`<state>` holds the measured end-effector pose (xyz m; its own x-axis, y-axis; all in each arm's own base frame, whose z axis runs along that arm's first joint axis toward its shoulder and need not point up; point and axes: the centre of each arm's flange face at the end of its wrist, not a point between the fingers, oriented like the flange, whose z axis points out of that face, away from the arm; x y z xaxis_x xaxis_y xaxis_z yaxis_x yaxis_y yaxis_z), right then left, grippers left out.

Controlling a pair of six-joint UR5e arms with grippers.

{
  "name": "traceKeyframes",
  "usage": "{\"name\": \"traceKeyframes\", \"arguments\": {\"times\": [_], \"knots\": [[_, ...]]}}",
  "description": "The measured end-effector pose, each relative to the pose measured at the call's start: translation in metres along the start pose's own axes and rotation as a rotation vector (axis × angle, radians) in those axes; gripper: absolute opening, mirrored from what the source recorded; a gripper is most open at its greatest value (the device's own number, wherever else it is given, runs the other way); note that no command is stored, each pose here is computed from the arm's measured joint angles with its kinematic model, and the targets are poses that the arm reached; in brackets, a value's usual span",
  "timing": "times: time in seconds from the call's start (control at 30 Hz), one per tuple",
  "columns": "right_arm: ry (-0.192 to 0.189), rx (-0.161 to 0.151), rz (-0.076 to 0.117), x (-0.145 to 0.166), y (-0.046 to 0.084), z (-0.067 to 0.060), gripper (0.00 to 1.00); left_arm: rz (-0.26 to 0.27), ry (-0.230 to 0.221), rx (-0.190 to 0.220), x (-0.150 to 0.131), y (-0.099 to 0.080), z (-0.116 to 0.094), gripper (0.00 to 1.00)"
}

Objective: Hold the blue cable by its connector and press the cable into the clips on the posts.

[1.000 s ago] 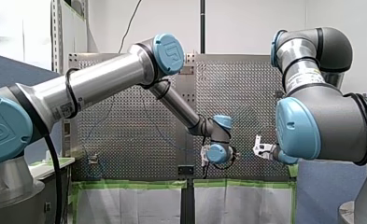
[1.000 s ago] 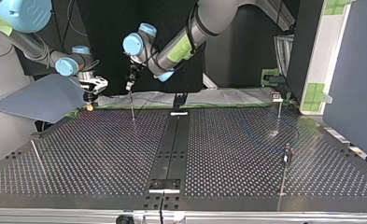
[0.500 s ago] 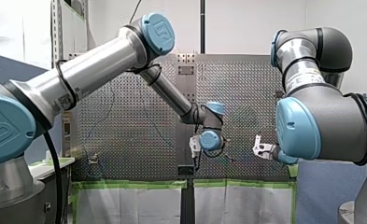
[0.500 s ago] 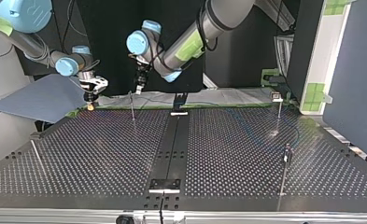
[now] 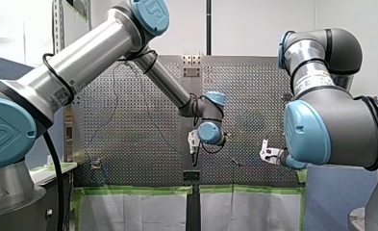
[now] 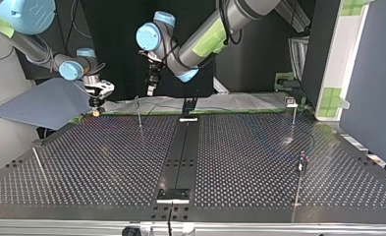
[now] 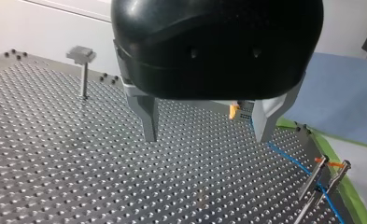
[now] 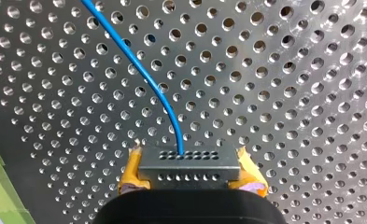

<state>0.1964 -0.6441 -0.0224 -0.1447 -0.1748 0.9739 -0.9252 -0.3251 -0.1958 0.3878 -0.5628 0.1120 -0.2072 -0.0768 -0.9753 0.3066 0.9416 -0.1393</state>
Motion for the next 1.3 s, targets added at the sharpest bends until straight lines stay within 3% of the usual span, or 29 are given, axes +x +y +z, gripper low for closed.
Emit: {"name": "traceKeyframes", "arguments": {"times": [0.83, 1.3], "knots": [[-0.004, 0.008, -0.010, -0.002, -0.009, 0.000, 0.00, -0.018, -0.007, -0.025, -0.055, 0.027, -0.096, 1.00], [-0.030, -0.019, -0.030, -0.005, -0.008, -0.003, 0.00, -0.041, -0.008, -0.019, -0.074, 0.042, -0.155, 1.00]]}}
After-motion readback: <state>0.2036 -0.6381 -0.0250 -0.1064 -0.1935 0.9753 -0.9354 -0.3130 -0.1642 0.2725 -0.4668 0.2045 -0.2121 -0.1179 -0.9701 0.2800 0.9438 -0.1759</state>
